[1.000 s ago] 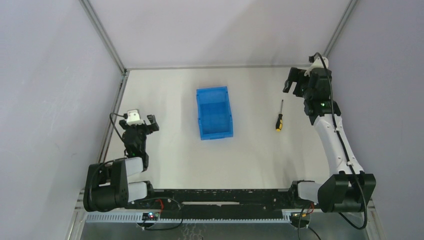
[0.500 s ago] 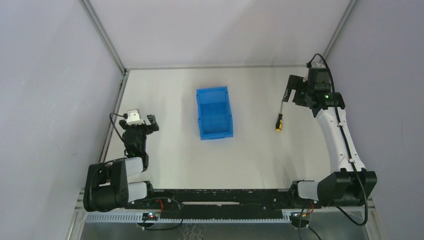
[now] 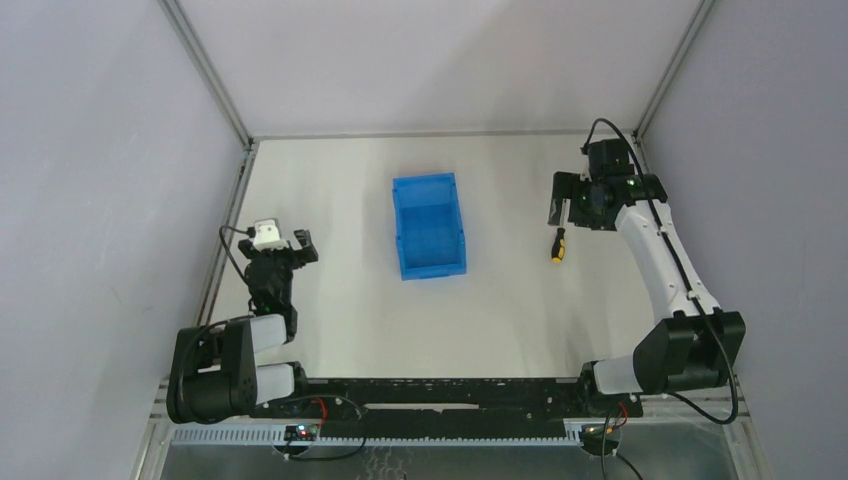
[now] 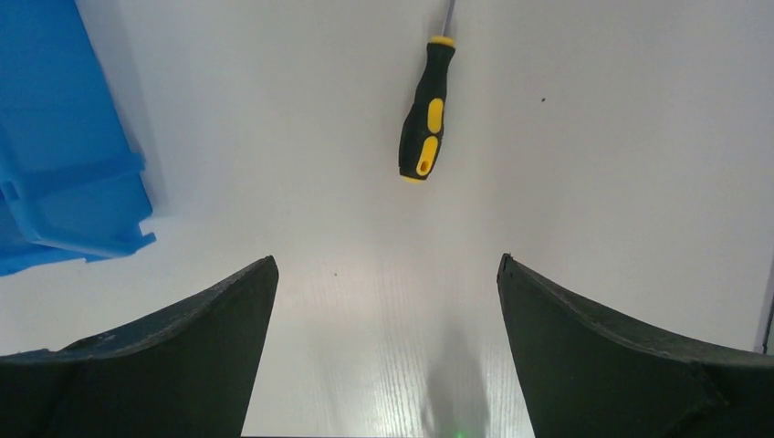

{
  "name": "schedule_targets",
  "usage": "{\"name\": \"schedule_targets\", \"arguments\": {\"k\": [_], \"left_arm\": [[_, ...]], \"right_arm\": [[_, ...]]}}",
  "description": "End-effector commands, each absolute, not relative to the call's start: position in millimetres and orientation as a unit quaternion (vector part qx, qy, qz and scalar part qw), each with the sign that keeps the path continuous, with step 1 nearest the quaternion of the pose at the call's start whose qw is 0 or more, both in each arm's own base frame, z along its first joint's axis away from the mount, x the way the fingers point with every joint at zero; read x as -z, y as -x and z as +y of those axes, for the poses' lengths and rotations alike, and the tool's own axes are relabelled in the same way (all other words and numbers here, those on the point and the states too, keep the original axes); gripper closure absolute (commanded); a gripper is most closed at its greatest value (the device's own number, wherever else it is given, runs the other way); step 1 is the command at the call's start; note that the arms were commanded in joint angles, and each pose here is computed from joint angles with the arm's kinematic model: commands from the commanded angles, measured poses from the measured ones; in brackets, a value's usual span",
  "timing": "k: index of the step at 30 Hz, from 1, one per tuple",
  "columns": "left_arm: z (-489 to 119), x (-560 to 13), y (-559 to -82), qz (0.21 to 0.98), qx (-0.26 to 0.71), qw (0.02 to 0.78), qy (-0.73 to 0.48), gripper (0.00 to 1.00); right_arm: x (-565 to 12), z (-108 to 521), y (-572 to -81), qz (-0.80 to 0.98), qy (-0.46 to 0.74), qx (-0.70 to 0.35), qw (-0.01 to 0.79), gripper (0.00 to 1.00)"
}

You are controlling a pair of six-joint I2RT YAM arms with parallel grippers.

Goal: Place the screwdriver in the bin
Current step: Pick up the screwdriver from the center of the board.

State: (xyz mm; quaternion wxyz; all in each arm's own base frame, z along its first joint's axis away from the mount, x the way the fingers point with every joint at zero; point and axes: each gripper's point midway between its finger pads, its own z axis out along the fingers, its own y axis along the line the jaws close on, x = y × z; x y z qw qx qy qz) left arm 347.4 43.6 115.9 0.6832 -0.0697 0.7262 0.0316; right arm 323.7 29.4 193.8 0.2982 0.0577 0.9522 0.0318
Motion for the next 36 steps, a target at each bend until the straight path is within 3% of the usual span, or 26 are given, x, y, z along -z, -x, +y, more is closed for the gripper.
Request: {"name": "schedule_targets", "arguments": {"k": [1,19,36], "left_arm": [[44,-136,-352,0.702,-0.037,0.709,0.06,0.0],[44,-137,-353,0.701,-0.038,0.709,0.06,0.0],[44,-137,-353,0.701,-0.039,0.709,0.06,0.0]], "right_arm": [[-183,36,-316,0.963,-0.04,-0.024,0.265,0.0],[-130,36,-302,0.985,-0.043,-0.002,0.17,0.02],[-76,32,-330,0.989,-0.061,0.007,0.131,0.04]]}}
